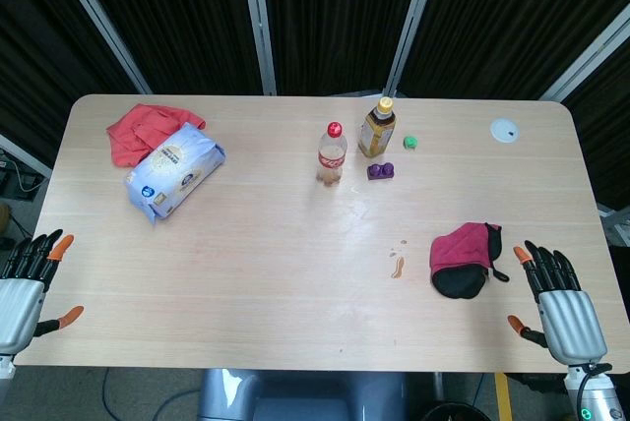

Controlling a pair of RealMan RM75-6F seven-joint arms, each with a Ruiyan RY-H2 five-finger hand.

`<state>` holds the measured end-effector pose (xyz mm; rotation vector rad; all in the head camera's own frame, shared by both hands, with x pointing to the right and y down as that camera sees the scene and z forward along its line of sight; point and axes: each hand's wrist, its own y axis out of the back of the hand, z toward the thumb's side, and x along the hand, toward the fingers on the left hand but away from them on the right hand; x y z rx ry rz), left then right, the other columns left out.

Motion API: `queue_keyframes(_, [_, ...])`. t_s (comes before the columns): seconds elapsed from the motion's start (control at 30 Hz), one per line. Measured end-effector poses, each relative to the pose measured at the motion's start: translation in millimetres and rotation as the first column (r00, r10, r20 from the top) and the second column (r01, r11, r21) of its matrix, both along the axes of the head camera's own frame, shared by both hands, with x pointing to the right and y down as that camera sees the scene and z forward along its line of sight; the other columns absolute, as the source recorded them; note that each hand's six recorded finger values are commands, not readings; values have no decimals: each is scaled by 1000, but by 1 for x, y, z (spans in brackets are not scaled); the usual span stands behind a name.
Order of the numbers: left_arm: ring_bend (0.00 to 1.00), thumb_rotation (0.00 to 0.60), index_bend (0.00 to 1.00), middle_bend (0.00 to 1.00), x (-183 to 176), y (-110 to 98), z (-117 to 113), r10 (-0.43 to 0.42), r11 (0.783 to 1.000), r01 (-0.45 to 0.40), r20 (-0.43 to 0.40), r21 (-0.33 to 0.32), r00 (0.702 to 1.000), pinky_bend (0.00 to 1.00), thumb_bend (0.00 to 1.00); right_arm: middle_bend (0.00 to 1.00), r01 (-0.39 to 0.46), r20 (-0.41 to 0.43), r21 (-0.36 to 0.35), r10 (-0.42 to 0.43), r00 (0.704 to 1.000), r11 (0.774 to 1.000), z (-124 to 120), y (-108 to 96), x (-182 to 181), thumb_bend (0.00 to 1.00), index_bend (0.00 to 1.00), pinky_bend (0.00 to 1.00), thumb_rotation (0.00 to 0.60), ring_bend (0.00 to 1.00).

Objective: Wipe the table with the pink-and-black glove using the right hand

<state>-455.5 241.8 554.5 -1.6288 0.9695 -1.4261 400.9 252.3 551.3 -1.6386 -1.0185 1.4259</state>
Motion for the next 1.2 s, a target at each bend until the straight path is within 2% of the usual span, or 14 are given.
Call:
queue_keyframes(0.47, [0,600,0,0,1,1,-1,5,1000,-5,4,7,1000,0,0,0,-12,3,-2,12,1000,1000,-1,0,1,98,0,50,600,0])
queue_keyframes(0.67, [0,600,0,0,-1,0,0,-3,1000,3,5,0,1000,0,0,0,-34,9,-33,34,999,999,7,-2,0,83,0,50,600,0])
queue_keyframes(0.9, [0,600,0,0,0,0,0,-1,1000,1,6,4,1000,0,0,0,-99,-26,-152,96,995,983,40,-13,-5,64,0,50,600,0])
queue_keyframes(1.2, [0,600,0,0,0,-1,1,-3,1000,3,2,-2,1000,0,0,0,-124,-87,-224,107,991,967,88,-24,-36,65,0,50,600,0])
